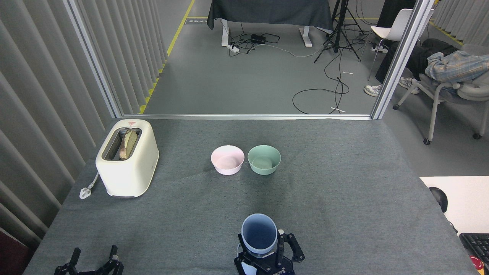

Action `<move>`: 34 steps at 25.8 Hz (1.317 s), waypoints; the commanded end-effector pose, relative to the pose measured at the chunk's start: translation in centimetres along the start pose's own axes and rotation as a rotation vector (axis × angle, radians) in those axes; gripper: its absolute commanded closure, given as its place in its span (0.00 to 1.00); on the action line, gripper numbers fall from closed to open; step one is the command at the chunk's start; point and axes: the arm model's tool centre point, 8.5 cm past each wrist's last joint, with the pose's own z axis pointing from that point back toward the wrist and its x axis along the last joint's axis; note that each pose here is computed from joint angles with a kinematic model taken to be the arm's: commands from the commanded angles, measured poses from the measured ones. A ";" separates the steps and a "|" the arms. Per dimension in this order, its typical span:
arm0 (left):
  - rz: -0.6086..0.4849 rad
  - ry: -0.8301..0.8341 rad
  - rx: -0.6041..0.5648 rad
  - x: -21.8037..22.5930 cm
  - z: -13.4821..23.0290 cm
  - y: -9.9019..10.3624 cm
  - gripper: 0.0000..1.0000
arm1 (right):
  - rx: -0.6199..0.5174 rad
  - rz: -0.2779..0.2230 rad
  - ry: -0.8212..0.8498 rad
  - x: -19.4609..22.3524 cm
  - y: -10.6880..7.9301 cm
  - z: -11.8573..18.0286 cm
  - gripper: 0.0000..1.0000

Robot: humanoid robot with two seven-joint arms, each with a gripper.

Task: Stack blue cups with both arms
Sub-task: 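Lower the held cup into the first cup and open the right gripper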

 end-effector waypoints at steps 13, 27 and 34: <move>-0.001 0.000 0.004 0.0 0.0 0.1 0.00 | -0.017 -0.012 -0.017 0.8 -0.4 -0.6 0.59; -0.001 -0.001 0.007 -0.1 -0.1 0.2 0.00 | -0.028 -0.016 -0.032 1.0 -0.6 -0.8 0.00; -0.001 -0.001 0.007 -0.1 -0.2 0.2 0.00 | -0.067 -0.015 -0.009 0.6 -1.7 -1.8 0.00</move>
